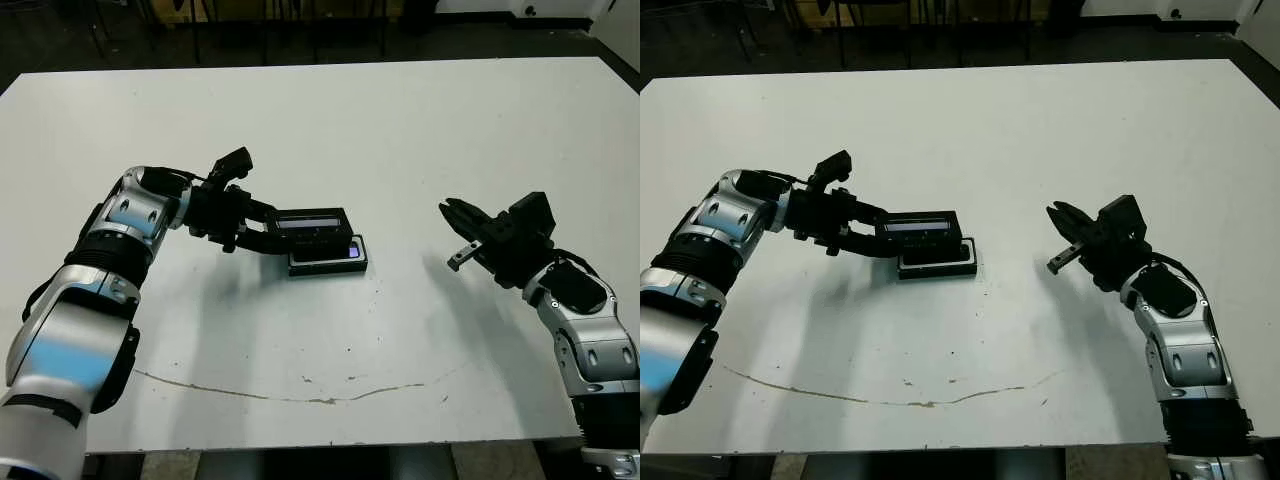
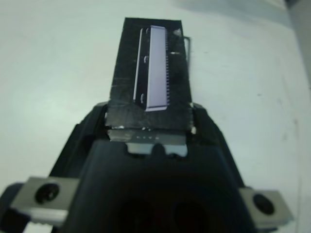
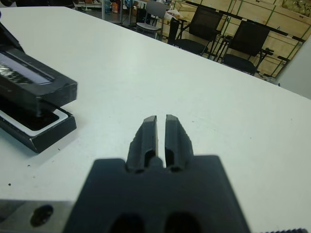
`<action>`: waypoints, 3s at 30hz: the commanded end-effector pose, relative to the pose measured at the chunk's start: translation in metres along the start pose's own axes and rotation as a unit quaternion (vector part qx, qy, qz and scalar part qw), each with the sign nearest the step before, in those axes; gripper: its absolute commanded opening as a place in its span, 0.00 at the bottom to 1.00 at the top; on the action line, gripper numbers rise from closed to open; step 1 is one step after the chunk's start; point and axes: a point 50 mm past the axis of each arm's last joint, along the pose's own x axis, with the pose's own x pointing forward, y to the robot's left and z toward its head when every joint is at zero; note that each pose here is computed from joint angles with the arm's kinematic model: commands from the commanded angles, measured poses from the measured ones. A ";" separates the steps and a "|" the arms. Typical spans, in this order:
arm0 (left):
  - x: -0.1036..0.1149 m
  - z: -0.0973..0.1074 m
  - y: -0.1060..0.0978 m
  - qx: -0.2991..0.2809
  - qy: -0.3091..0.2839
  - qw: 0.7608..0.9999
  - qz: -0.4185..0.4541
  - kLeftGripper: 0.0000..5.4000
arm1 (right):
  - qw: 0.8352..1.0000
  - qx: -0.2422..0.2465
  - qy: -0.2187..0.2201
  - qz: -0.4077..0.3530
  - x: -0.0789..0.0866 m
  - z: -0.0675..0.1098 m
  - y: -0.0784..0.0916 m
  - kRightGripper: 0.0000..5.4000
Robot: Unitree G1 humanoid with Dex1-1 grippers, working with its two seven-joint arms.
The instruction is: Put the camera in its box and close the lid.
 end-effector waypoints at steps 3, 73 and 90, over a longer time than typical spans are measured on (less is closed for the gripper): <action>0.005 -0.014 -0.004 -0.038 0.005 0.999 -0.032 0.50 | 1.000 -0.008 0.013 0.005 -0.005 -0.004 0.001 0.00; 0.085 -0.037 -0.018 -0.002 0.159 0.986 -0.050 0.50 | 0.996 -0.047 -0.047 0.057 -0.024 -0.003 0.002 0.00; 0.067 -0.046 -0.017 0.005 0.193 0.979 -0.071 0.56 | 0.993 -0.065 -0.069 0.067 -0.024 0.005 0.010 0.00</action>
